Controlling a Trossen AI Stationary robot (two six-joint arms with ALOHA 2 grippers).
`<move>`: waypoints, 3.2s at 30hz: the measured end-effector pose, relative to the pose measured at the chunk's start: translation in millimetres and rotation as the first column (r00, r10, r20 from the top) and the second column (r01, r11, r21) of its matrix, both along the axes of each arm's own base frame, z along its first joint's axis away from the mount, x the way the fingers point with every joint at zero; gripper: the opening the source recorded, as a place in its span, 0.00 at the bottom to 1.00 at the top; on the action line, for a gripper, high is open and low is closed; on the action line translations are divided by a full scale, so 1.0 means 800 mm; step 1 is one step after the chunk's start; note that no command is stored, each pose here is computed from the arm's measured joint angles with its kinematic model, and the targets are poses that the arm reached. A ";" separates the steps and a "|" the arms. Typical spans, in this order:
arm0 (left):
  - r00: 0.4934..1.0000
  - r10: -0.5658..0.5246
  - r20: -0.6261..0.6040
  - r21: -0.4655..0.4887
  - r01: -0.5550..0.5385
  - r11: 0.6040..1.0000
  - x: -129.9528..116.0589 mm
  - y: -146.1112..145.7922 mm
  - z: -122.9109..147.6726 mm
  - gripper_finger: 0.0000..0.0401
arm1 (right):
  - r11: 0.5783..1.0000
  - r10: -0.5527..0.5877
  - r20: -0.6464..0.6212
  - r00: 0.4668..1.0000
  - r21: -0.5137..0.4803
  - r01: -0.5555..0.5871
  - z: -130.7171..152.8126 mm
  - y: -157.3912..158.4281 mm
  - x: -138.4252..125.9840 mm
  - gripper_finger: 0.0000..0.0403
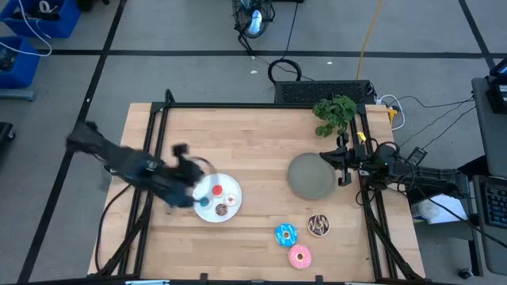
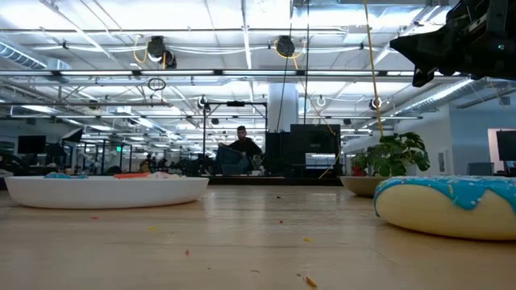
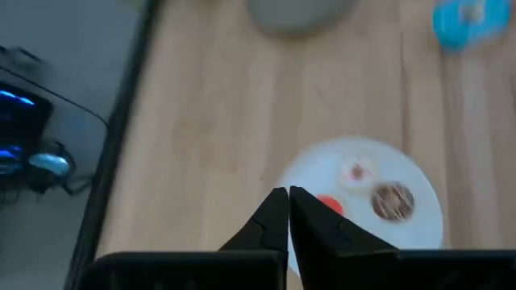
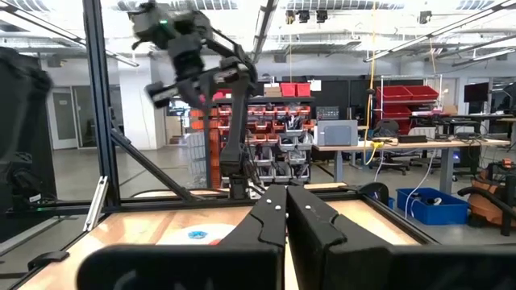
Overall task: Pick & Place donuts
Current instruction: Put the big black donut on the gray plate
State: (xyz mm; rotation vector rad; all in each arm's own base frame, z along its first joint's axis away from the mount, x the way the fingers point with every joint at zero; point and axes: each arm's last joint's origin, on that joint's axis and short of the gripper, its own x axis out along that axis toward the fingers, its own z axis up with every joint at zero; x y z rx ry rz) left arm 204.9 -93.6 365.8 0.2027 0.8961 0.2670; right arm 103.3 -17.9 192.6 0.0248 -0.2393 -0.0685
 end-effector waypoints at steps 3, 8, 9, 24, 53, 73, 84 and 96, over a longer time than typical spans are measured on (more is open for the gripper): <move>0.976 0.040 0.214 -0.052 -0.029 0.998 -0.048 0.021 0.002 0.01 | 1.000 0.000 0.000 1.000 0.000 0.000 0.000 0.000 0.000 0.00; 0.903 0.171 0.394 -0.121 -0.133 0.984 -0.102 0.058 -0.067 0.03 | 1.000 0.000 0.001 1.000 0.000 0.000 0.000 0.000 0.000 0.00; 0.890 0.164 0.425 -0.131 -0.119 0.984 -0.106 0.061 -0.084 0.02 | 1.000 0.000 0.002 1.000 0.000 0.000 0.000 0.000 0.000 0.00; 0.716 0.022 0.698 0.039 -0.068 0.997 -0.123 0.079 -0.227 0.03 | 0.999 -0.012 -0.007 1.000 -0.049 0.012 -0.001 0.000 0.000 0.00; 0.573 -0.390 0.721 0.250 0.309 0.917 -0.124 0.071 -0.242 0.02 | 0.990 0.034 -0.166 0.985 0.141 -0.011 -0.021 -0.001 0.007 0.00; 0.660 -0.212 0.721 0.186 0.110 0.976 -0.127 0.094 -0.248 0.07 | 0.985 0.163 -0.176 0.971 0.085 -0.150 0.033 0.010 0.014 0.00; 0.629 -0.223 0.745 0.206 0.101 0.973 -0.127 0.095 -0.242 0.11 | 0.997 -0.042 -0.699 0.714 0.020 0.078 0.139 0.054 0.063 0.00; 0.619 -0.263 0.740 0.263 0.094 0.960 -0.128 0.095 -0.238 0.12 | 0.999 0.000 -0.950 0.313 0.012 0.037 0.185 0.149 0.118 0.00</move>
